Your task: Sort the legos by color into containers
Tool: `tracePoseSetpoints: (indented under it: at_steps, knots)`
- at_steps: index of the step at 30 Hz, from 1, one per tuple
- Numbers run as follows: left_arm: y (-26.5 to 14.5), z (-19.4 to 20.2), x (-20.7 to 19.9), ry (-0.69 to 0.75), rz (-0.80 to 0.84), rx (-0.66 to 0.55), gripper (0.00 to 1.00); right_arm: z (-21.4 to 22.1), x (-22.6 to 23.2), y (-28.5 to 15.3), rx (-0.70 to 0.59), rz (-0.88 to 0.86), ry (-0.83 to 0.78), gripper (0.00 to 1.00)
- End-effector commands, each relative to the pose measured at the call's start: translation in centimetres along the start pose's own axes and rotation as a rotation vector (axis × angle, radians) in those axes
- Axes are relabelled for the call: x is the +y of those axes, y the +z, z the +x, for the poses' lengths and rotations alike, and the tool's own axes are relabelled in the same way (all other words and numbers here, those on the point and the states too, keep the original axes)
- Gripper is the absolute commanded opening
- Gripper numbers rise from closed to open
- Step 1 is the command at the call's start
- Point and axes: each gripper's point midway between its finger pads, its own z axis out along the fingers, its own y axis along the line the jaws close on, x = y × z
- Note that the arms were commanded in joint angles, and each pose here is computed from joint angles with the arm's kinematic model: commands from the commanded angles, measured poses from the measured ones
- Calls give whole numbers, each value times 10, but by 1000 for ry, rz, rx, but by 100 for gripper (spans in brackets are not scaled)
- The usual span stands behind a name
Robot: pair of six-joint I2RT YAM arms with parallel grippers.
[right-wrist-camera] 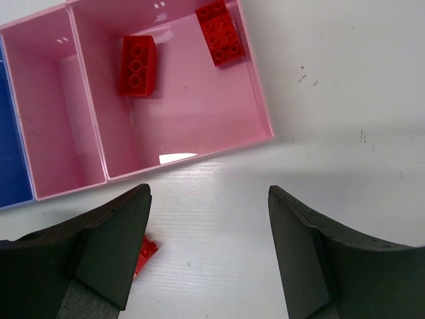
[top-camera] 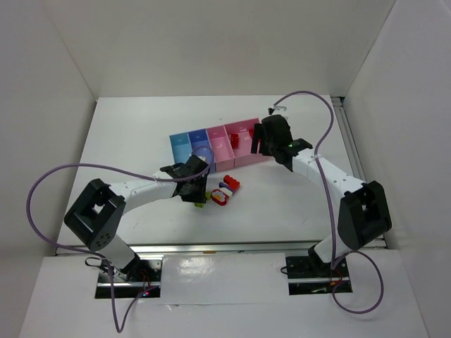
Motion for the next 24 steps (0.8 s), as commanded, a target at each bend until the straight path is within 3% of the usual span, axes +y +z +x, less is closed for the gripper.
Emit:
tracePoseSetpoints:
  at_steps: [1, 8, 13, 17, 24]
  knots:
    - [-4, -6, -4, -12, -21, 2, 34, 3, -5, 1, 4, 18, 4, 78]
    - [-48, -17, -14, -64, -1, -13, 33, 1, -9, -3, -17, 29, -1, 78]
    - [-75, -52, -27, -75, 30, -112, 30, -4, -6, -7, -39, 9, 17, 78]
    - [-75, -89, -30, -90, -16, -214, 30, -2, -12, -16, -52, 15, 31, 78]
    - [-51, -162, -25, -185, -102, -278, 28, -10, -27, -33, -103, 41, 65, 78]
